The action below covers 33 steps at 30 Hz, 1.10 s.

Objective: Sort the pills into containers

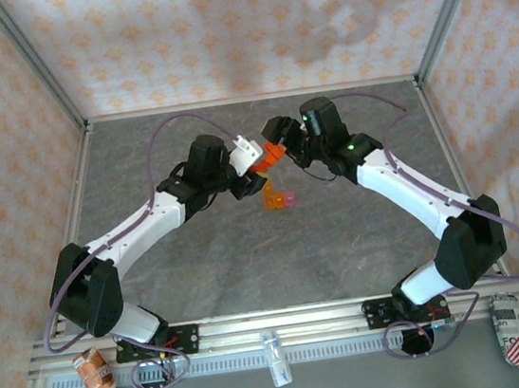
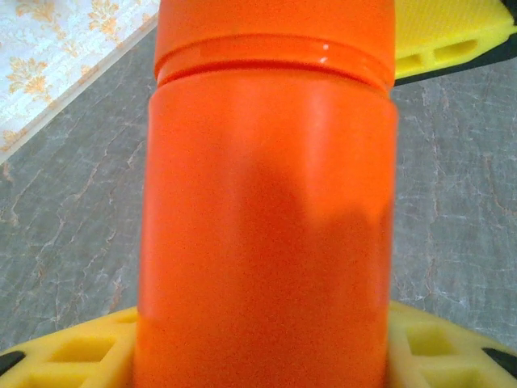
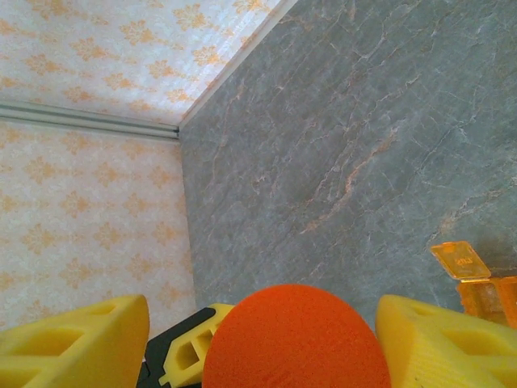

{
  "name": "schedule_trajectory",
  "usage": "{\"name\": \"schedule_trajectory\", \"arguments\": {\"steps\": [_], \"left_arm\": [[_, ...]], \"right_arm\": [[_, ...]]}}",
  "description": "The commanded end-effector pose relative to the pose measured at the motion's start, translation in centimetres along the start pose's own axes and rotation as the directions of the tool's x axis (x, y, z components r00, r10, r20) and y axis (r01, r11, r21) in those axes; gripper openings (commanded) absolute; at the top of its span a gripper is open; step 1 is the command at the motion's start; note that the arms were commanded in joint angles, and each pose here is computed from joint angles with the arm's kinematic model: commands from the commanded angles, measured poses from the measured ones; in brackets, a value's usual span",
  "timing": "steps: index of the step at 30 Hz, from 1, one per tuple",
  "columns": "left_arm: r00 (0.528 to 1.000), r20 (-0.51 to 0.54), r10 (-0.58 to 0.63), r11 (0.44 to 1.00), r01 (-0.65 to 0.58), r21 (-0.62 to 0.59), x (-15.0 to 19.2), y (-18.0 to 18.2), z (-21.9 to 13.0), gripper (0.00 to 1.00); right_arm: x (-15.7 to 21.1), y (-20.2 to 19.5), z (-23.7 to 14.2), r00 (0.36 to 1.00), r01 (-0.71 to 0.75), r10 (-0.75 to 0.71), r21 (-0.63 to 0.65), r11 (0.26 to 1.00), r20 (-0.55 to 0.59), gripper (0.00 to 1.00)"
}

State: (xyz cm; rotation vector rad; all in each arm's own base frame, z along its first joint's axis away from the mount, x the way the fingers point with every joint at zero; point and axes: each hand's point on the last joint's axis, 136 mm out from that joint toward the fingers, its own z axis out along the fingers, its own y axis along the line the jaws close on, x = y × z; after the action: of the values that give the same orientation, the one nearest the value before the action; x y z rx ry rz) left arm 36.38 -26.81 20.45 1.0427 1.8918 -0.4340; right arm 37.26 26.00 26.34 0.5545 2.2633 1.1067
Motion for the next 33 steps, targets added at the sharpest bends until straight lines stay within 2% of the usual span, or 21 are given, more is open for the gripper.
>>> {"name": "schedule_trajectory", "arguments": {"steps": [1, 6, 8, 13, 18, 22, 26, 31, 33], "left_arm": [[0.998, 0.057, 0.024, 1.0, -0.023, -0.02, -1.7, 0.2, -0.1, 0.0], [0.997, 0.071, 0.023, 0.999, -0.022, -0.025, -2.2, 0.3, -0.3, 0.0], [0.997, 0.072, 0.022, 0.999, -0.02, -0.025, -2.3, 0.3, -0.3, 0.0], [0.997, 0.073, 0.017, 1.0, -0.016, -0.025, -2.3, 0.3, -0.3, 0.0], [0.997, 0.071, 0.003, 1.0, -0.005, 0.021, -2.6, -0.3, -0.7, 0.0], [0.994, 0.09, -0.061, 0.988, 0.047, 0.145, -3.5, -1.6, -1.7, 0.0], [0.981, 0.11, -0.16, 0.948, 0.122, 0.295, -4.8, -3.0, -3.0, 0.0], [0.969, 0.131, -0.21, 0.925, 0.153, 0.347, -5.7, -3.5, -3.8, 0.0], [0.971, 0.131, -0.199, 0.938, 0.15, 0.313, -5.4, -3.0, -3.6, 0.0]], "right_arm": [[0.0, 0.1, 0.3, 1.0, -0.014, 0.015, -0.014, 1.0, 0.014, 0.71], [0.3, -0.1, 0.6, 1.0, -0.023, 0.023, -0.019, 1.0, -0.001, 0.68], [0.3, -0.2, 0.6, 1.0, -0.022, 0.022, -0.02, 1.0, 0.0, 0.64], [0.3, 0.0, 0.5, 1.0, -0.009, 0.009, -0.027, 1.0, 0.0, 0.46], [0.1, 0.9, 0.1, 0.998, 0.069, -0.069, -0.088, 0.994, 0.007, 0.38], [-0.9, 2.4, -0.8, 0.974, 0.225, -0.223, -0.215, 0.95, 0.033, 0.38], [-0.7, 3.3, -1.7, 0.914, 0.388, -0.406, -0.368, 0.845, 0.032, 0.4], [-0.9, 3.7, -2.1, 0.919, 0.367, -0.393, -0.428, 0.826, 0.03, 0.41], [-1.1, 3.8, -2.3, 0.932, 0.339, -0.361, -0.421, 0.842, 0.028, 0.49]]}}
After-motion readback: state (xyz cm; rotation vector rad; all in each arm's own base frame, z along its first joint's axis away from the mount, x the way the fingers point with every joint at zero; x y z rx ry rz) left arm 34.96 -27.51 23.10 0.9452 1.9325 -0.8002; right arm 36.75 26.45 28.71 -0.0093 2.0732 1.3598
